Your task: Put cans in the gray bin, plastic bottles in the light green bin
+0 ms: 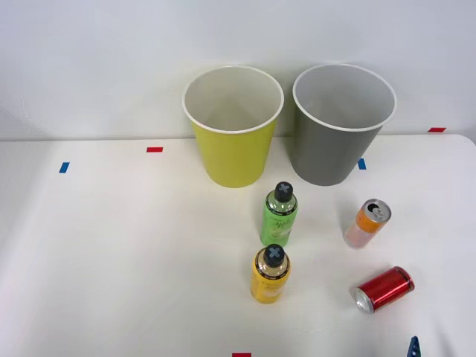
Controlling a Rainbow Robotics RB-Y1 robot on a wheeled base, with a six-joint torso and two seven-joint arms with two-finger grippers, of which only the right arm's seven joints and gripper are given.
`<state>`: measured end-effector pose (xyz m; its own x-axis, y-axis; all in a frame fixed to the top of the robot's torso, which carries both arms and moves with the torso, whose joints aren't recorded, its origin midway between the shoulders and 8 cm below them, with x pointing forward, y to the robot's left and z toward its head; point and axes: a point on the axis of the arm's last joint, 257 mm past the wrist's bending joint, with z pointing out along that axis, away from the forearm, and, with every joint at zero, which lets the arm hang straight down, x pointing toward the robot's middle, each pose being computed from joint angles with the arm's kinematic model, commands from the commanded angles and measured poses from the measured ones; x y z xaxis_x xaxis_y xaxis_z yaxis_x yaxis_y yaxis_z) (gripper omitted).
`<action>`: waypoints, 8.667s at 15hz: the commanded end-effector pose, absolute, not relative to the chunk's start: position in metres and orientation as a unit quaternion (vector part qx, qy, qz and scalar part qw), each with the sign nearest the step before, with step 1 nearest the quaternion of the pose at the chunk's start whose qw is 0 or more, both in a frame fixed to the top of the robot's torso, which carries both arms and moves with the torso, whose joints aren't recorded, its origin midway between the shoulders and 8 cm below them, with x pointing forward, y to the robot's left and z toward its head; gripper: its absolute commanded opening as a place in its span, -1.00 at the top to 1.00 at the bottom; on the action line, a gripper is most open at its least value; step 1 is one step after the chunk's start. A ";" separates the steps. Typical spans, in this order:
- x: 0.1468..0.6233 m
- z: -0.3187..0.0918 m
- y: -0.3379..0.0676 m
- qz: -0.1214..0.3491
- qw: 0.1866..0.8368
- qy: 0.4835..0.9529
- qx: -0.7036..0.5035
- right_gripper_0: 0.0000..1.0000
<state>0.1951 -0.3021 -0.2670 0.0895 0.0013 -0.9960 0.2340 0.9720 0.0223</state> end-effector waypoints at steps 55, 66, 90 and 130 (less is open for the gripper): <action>0.337 -0.304 -0.273 0.042 0.215 0.854 0.472 -1.00; 0.339 -0.323 -0.283 0.017 0.196 0.856 0.478 -1.00; 0.344 -0.317 -0.288 0.008 0.293 0.881 0.371 1.00; 0.599 0.054 -0.223 0.120 0.809 0.573 0.057 1.00</action>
